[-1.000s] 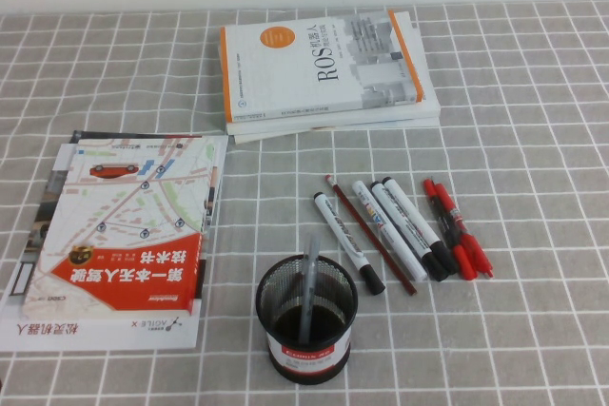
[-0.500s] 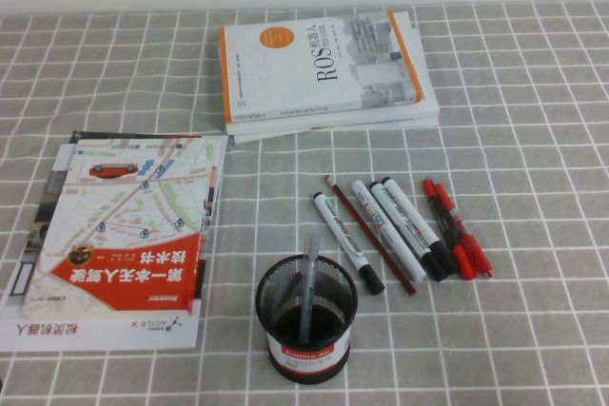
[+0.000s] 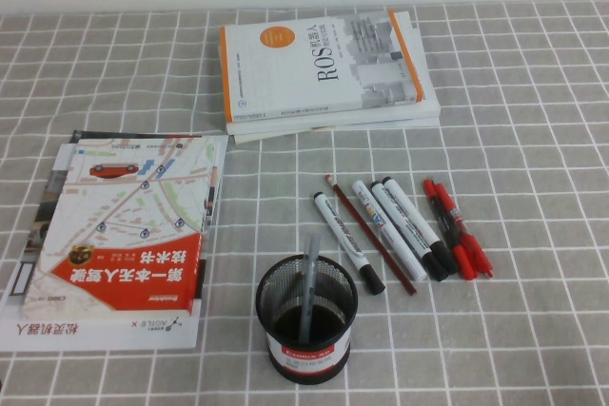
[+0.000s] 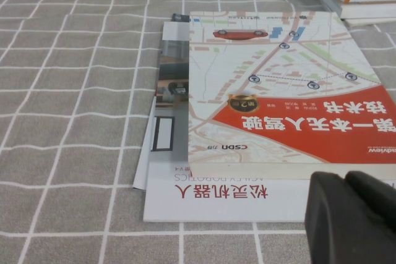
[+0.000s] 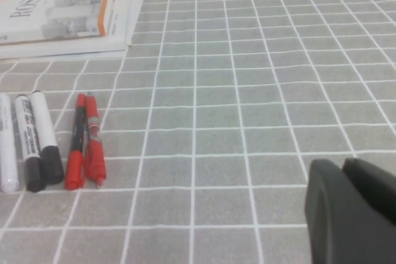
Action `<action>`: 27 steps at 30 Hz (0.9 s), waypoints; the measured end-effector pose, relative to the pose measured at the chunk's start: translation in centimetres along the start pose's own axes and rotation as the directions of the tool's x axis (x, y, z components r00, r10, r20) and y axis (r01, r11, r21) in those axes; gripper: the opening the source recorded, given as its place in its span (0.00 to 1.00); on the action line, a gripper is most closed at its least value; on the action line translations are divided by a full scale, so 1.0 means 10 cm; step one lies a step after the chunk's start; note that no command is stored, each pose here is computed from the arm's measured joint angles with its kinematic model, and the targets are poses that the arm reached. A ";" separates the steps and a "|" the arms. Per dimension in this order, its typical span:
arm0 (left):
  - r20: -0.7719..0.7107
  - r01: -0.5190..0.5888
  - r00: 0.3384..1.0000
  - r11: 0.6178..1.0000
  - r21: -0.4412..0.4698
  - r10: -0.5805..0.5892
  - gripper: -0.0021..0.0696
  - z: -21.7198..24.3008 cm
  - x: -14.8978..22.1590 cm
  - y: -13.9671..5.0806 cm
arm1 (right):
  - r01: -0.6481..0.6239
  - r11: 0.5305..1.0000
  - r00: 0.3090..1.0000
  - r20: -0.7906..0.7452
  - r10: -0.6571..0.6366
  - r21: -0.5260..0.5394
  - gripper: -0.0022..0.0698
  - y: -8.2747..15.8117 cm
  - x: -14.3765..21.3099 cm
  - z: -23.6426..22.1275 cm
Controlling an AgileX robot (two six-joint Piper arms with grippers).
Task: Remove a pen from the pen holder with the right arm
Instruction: 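Take a marker out of the pen holder and lay it on the table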
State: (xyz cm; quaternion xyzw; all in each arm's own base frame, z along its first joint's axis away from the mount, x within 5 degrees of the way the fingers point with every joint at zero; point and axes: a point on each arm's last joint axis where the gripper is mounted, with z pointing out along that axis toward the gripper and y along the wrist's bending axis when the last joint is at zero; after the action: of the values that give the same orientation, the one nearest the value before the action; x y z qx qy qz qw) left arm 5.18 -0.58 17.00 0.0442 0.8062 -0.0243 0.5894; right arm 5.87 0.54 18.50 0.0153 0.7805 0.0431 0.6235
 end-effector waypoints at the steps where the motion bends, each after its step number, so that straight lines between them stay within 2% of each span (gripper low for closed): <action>1: 0.000 0.000 1.000 1.000 0.000 0.000 0.02 0.00 0.00 0.00 | 0.004 1.000 1.000 0.011 -0.004 0.001 0.01 0.00 0.02 0.00; 8: 0.000 0.000 1.000 1.000 0.000 0.000 0.02 0.00 0.00 0.00 | 0.021 1.000 0.999 0.025 -0.020 -0.018 0.01 0.01 0.05 -0.03; 14: 0.000 0.000 1.000 1.000 0.000 0.000 0.02 0.00 0.00 0.00 | 0.071 0.994 0.995 -0.069 -0.078 -0.087 0.01 0.05 0.14 -0.03; 27: 0.000 0.000 1.000 1.000 0.000 0.000 0.02 0.00 0.00 0.00 | 0.077 0.993 0.993 -0.085 -0.085 -0.090 0.01 0.05 0.16 -0.03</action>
State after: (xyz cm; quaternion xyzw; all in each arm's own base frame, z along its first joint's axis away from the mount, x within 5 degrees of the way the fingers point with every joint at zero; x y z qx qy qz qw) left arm 5.18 -0.58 17.00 0.0442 0.8062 -0.0243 0.5894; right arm 5.20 1.12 17.08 -0.0454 0.8047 0.0520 0.5896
